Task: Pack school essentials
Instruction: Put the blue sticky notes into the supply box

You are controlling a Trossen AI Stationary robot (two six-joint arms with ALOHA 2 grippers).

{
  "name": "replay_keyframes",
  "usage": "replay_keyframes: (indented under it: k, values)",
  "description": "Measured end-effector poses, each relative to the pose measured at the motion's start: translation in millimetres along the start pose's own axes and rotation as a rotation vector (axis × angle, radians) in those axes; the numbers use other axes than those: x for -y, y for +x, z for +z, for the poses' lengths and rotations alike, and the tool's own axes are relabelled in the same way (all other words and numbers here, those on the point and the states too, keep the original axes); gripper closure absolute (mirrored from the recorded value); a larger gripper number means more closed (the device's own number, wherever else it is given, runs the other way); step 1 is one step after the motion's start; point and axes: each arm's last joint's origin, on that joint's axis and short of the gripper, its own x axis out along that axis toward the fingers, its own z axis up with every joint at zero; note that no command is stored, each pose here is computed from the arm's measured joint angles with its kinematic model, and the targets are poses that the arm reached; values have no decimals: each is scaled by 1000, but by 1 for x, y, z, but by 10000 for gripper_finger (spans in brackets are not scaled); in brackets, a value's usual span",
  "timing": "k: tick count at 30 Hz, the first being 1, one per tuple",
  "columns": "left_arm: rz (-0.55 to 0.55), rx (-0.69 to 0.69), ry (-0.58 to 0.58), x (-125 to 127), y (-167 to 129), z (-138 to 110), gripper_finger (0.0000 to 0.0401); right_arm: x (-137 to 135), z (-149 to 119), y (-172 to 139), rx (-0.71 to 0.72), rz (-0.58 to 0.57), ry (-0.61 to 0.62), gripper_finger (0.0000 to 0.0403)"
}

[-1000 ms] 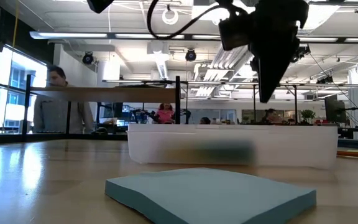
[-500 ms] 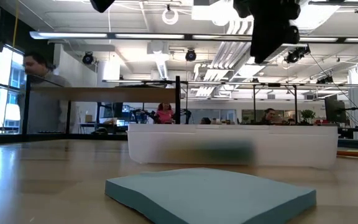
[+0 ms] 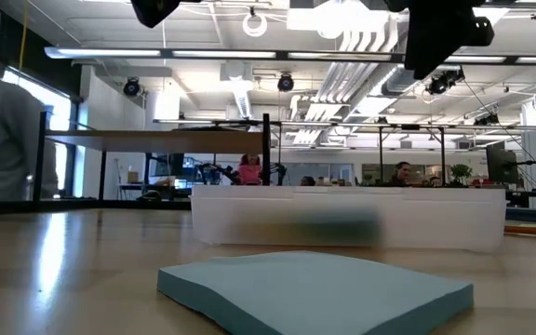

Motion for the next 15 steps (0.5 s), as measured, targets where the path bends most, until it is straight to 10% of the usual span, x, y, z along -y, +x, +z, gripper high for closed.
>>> replay_keyframes:
  k: [15]
  values:
    - [-34, 53, -29, 28, 26, -5, 186, -1, -3, -1, -18, 6, -8, 293]
